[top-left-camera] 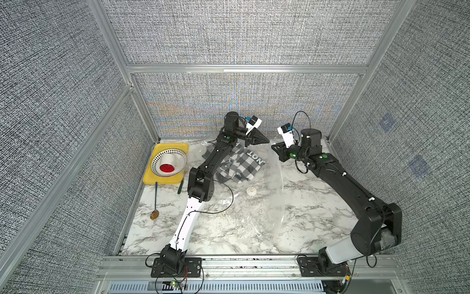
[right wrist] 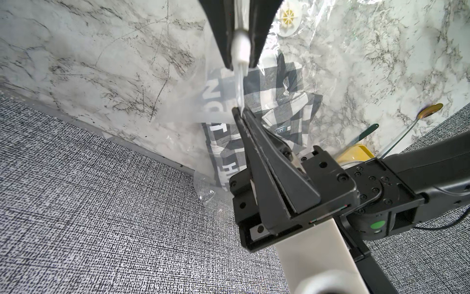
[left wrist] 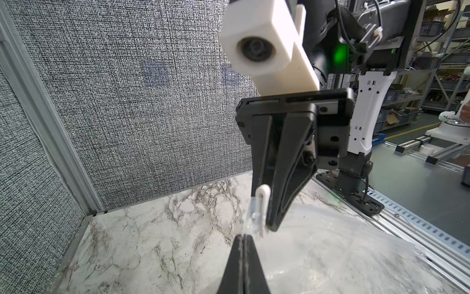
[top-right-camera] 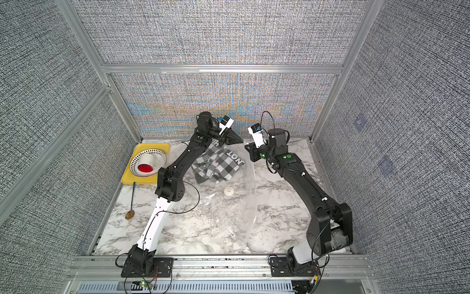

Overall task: Place the folded shirt into the vacuum bag
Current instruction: Close the vacuum bag at the center of the board.

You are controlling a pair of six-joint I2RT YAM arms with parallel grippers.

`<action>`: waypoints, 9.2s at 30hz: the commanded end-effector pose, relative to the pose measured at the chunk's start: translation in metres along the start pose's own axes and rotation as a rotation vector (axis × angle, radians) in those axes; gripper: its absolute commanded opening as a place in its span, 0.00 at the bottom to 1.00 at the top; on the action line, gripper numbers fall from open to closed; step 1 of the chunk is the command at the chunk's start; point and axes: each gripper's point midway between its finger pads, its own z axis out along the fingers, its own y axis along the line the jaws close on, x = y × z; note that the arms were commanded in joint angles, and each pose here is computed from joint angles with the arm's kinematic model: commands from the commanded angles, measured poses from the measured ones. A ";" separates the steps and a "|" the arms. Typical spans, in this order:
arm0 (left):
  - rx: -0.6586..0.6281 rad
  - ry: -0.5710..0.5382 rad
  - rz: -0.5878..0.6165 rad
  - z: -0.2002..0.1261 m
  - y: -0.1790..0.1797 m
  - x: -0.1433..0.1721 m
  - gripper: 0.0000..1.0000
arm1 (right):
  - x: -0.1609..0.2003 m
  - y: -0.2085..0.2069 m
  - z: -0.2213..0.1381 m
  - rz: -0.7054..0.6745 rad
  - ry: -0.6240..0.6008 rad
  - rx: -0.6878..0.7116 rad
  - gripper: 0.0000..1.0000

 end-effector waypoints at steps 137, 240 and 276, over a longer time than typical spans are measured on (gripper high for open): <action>-0.035 -0.007 -0.081 0.007 0.003 0.016 0.00 | 0.063 0.022 -0.009 0.218 0.026 0.022 0.47; -0.315 -0.156 -0.063 -0.005 0.049 -0.025 0.00 | 0.016 -0.024 -0.001 0.305 -0.087 0.089 0.65; -0.377 -0.145 -0.056 -0.012 0.063 -0.025 0.00 | -0.045 -0.054 0.028 0.255 -0.175 -0.094 0.28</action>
